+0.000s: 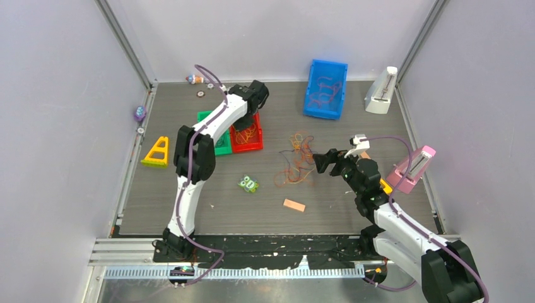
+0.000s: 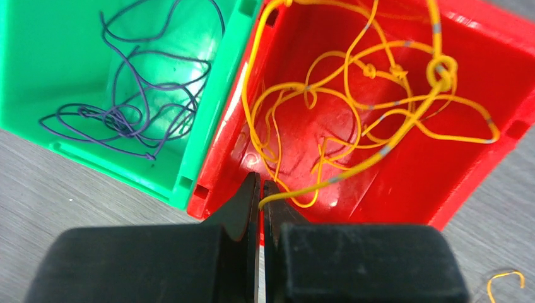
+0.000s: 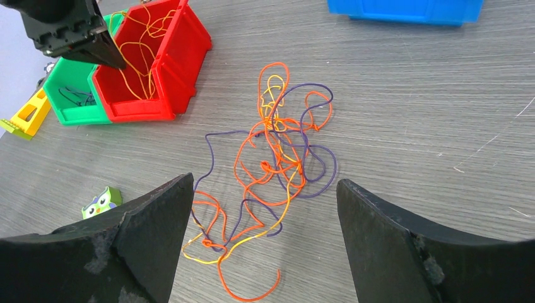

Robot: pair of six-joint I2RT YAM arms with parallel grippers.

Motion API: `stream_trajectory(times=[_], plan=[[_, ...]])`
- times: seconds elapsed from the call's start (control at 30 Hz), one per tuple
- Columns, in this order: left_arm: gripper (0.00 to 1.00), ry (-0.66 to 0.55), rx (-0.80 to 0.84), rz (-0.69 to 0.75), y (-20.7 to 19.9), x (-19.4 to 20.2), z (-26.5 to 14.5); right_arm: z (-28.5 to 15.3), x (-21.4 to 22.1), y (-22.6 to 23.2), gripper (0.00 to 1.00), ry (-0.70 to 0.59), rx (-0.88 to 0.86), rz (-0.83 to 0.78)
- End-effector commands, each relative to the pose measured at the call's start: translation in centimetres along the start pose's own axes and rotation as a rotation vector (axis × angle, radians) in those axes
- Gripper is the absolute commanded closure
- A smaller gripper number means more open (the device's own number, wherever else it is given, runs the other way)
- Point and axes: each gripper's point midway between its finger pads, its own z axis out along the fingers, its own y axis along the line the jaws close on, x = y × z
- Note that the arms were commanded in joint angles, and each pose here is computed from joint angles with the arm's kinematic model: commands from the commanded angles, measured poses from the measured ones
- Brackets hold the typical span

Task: Untangle the cables
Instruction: Place the cable in the bin.

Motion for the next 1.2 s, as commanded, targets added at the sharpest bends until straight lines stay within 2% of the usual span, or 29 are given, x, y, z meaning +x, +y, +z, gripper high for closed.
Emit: stream_trajectory(times=[0.0, 0.3, 0.33, 0.4, 0.5, 0.97, 1.1, 1.17], plan=[[1.00, 0.068, 0.007, 0.038, 0.2, 1.6, 0.3, -0.1, -1.2, 0.2, 0.12, -0.048, 0.001, -0.005], [0.99, 0.118, 0.022, 0.125, -0.7, 2.8, 1.8, 0.0, -1.2, 0.2, 0.12, -0.046, 0.000, -0.003], [0.95, 0.118, 0.028, 0.124, -0.8, 2.7, 1.8, 0.0, -1.1, 0.2, 0.12, -0.045, 0.001, -0.003], [0.73, 0.118, 0.037, 0.116, -0.9, 2.5, 1.8, 0.0, -1.1, 0.1, 0.11, -0.044, 0.003, -0.004], [0.62, 0.106, 0.046, 0.111, -0.8, 1.9, 1.4, 0.0, -1.2, 0.1, 0.11, -0.046, 0.004, -0.003], [0.56, -0.056, 0.153, 0.074, 0.9, -4.1, -5.7, 0.2, -1.1, 0.3, 0.12, -0.041, -0.006, -0.001], [0.46, -0.072, 0.178, 0.075, 1.0, -4.9, -6.8, 0.1, -1.1, 0.3, 0.12, -0.042, -0.007, -0.002], [0.44, -0.069, 0.195, 0.087, 1.0, -5.1, -7.5, 0.1, -1.1, 0.3, 0.12, -0.041, -0.008, -0.001]])
